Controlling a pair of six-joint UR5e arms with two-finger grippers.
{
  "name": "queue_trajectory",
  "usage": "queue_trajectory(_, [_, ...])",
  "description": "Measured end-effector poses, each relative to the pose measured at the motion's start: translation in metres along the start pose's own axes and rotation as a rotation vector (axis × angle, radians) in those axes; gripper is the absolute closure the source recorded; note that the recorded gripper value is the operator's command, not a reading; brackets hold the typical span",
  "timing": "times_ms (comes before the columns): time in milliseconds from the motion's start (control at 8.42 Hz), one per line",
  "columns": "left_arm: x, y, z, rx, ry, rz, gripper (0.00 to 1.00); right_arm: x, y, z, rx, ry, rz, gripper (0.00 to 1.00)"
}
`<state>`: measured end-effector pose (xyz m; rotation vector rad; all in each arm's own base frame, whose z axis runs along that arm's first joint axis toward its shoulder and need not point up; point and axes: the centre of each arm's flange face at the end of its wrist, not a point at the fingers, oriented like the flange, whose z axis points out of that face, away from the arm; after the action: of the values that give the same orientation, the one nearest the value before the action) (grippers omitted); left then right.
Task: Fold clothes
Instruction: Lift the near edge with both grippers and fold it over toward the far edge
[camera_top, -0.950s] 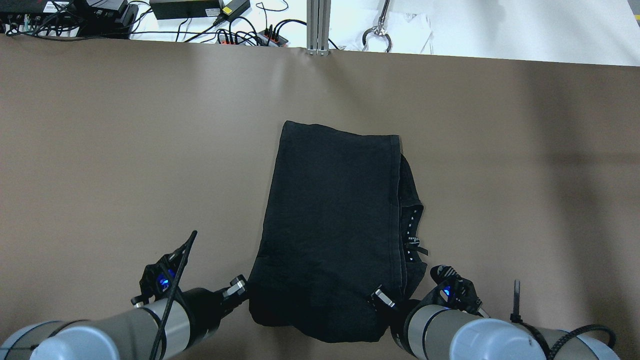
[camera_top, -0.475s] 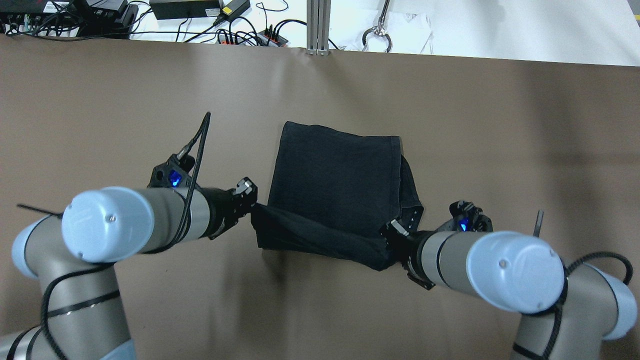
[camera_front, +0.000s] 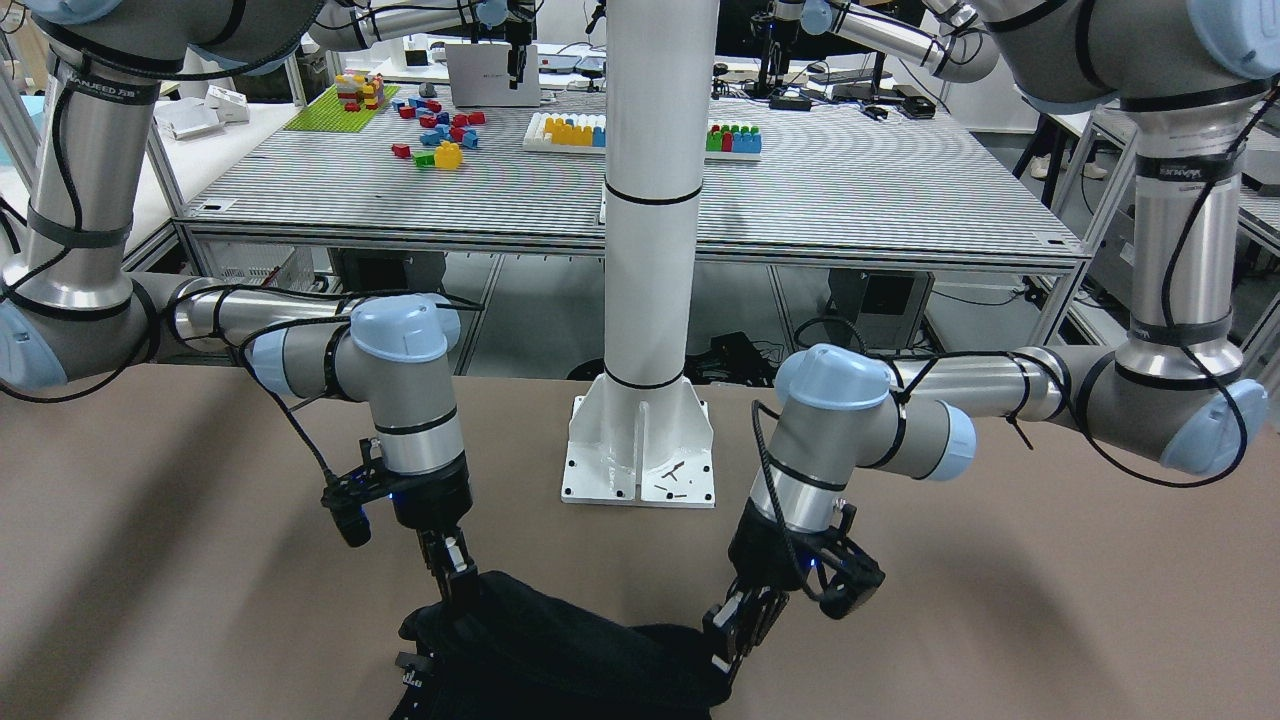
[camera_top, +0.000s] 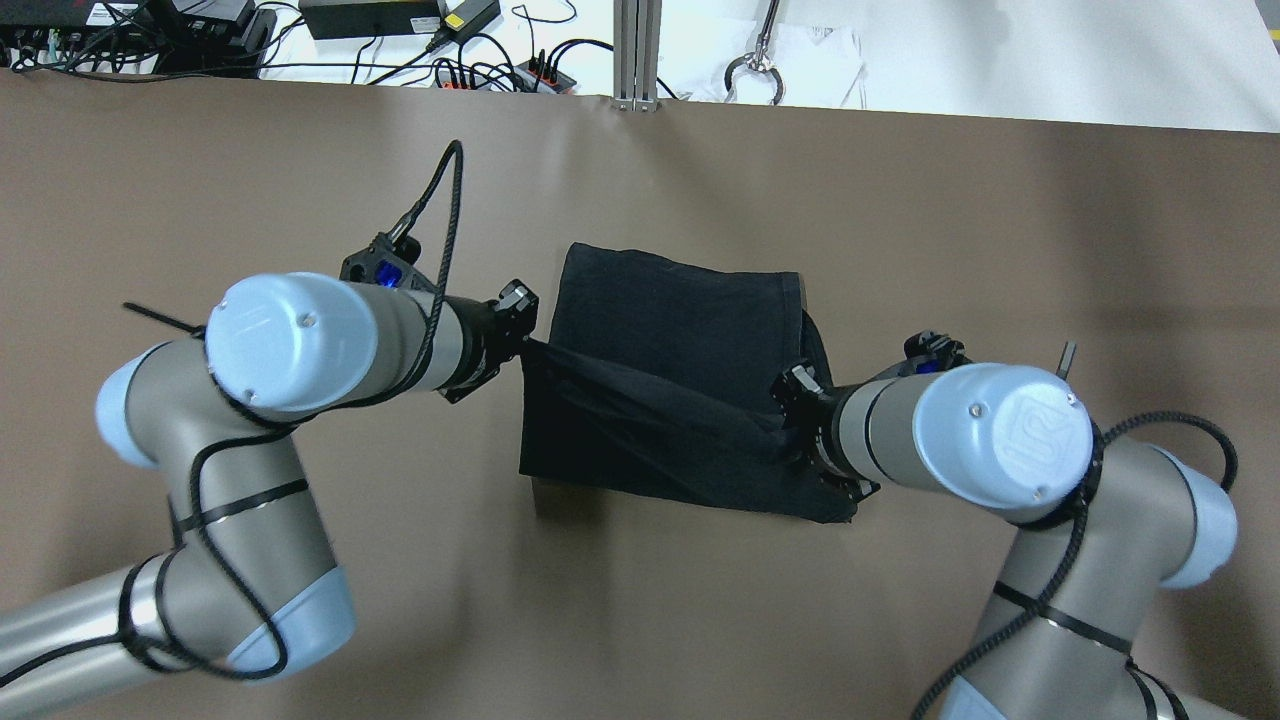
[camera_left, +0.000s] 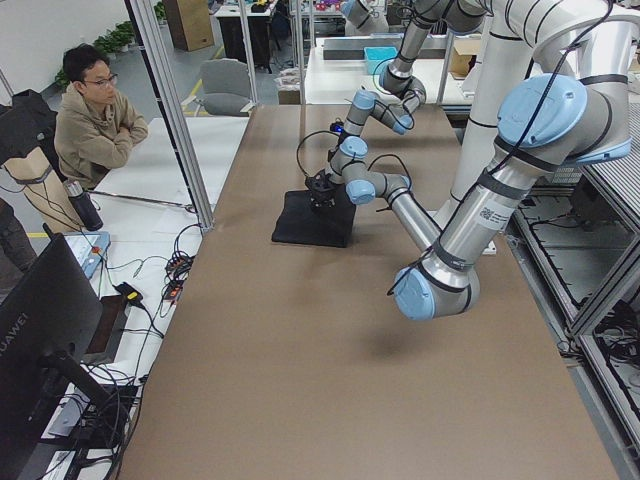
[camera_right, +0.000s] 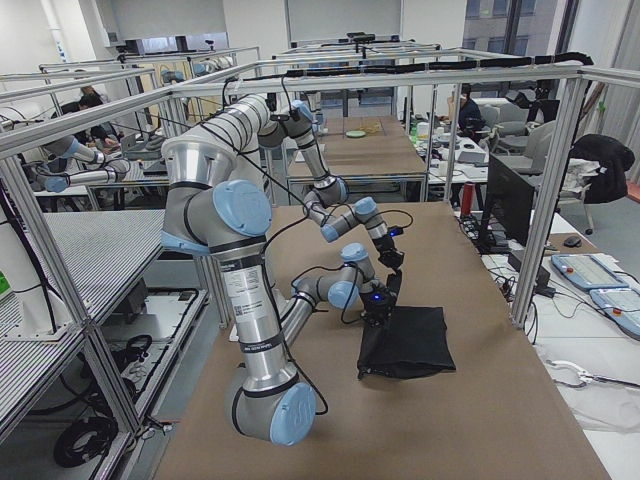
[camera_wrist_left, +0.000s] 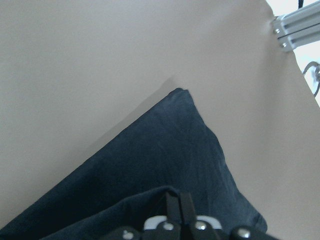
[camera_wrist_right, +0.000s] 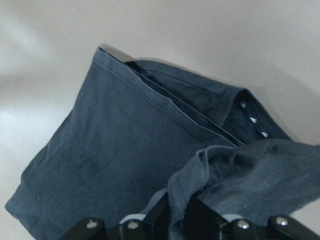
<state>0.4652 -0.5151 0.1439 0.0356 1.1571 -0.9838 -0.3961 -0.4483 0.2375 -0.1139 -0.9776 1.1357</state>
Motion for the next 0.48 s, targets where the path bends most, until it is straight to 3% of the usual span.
queue_trajectory(119, [0.026, -0.012, 0.030, 0.027, 0.001, -0.001, 1.00, -0.028, -0.013, 0.030, 0.017, -0.005, 0.011, 0.72])
queue_trajectory(238, [0.045, -0.028, 0.065, 0.050, 0.006, 0.012, 0.30, -0.057, -0.032, 0.062, 0.021, -0.005, 0.004, 0.06])
queue_trajectory(356, [0.058, -0.047, 0.096, 0.072, 0.011, 0.031, 0.00, -0.081, -0.051, 0.094, 0.025, -0.010, -0.028, 0.05])
queue_trajectory(475, [0.064, -0.071, 0.121, 0.096, 0.012, 0.067, 0.00, -0.104, -0.066, 0.122, 0.042, -0.016, -0.082, 0.05])
